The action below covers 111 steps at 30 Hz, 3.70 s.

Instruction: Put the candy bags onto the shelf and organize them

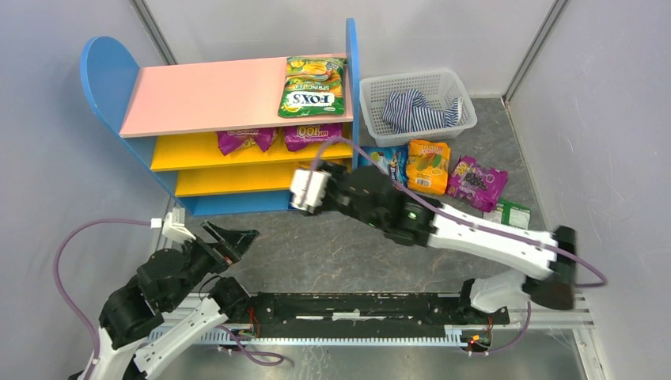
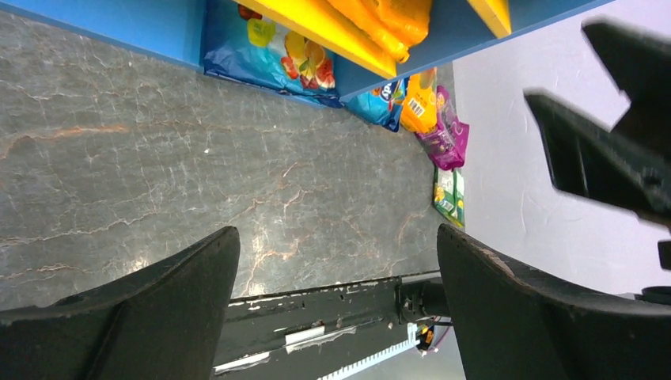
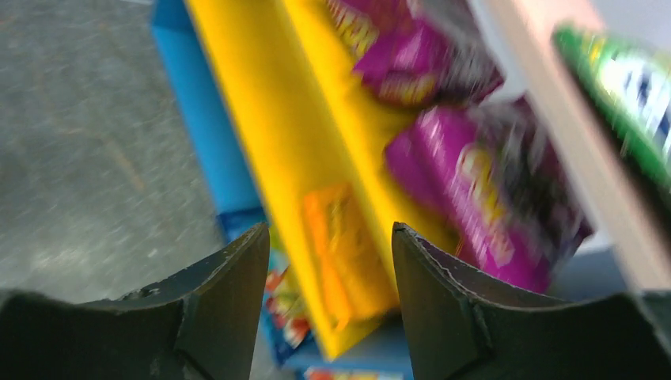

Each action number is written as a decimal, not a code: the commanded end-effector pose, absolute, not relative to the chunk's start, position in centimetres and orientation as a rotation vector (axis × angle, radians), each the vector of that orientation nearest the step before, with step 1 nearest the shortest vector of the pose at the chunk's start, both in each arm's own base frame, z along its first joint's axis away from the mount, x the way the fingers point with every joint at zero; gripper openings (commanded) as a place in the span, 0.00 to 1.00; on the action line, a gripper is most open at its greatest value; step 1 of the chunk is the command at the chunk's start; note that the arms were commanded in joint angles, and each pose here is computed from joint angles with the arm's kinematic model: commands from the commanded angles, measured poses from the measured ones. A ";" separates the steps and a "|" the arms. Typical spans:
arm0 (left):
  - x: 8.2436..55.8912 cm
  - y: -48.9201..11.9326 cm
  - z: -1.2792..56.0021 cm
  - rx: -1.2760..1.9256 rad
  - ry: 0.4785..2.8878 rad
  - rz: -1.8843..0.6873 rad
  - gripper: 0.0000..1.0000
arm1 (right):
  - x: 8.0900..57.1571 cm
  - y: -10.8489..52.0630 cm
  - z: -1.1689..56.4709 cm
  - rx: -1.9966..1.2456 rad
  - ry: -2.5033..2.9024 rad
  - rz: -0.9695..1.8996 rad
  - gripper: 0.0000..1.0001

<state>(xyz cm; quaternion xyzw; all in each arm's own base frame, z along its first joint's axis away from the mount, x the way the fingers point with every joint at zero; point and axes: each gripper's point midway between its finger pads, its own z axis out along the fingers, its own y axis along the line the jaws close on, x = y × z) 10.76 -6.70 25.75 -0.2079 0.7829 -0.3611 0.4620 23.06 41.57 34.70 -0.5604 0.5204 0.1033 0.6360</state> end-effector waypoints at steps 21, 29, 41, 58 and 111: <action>14.4 -15.0 21.4 -0.437 2.086 -0.991 1.00 | 27.8 17.2 11.9 -0.428 1.987 0.296 0.73; 14.0 -16.2 20.4 -0.444 2.127 -1.052 1.00 | 33.0 13.8 14.4 -0.180 1.970 0.416 0.84; 14.4 -17.2 20.5 -0.421 2.139 -1.069 1.00 | 35.4 14.3 12.8 -0.007 1.998 0.630 0.98; 15.4 -17.1 21.1 -0.383 2.140 -0.993 1.00 | 36.5 16.1 7.5 0.083 2.056 0.825 0.70; 14.8 -19.6 19.4 -0.340 2.214 -1.091 1.00 | 10.1 31.0 14.3 -0.525 1.948 1.373 0.44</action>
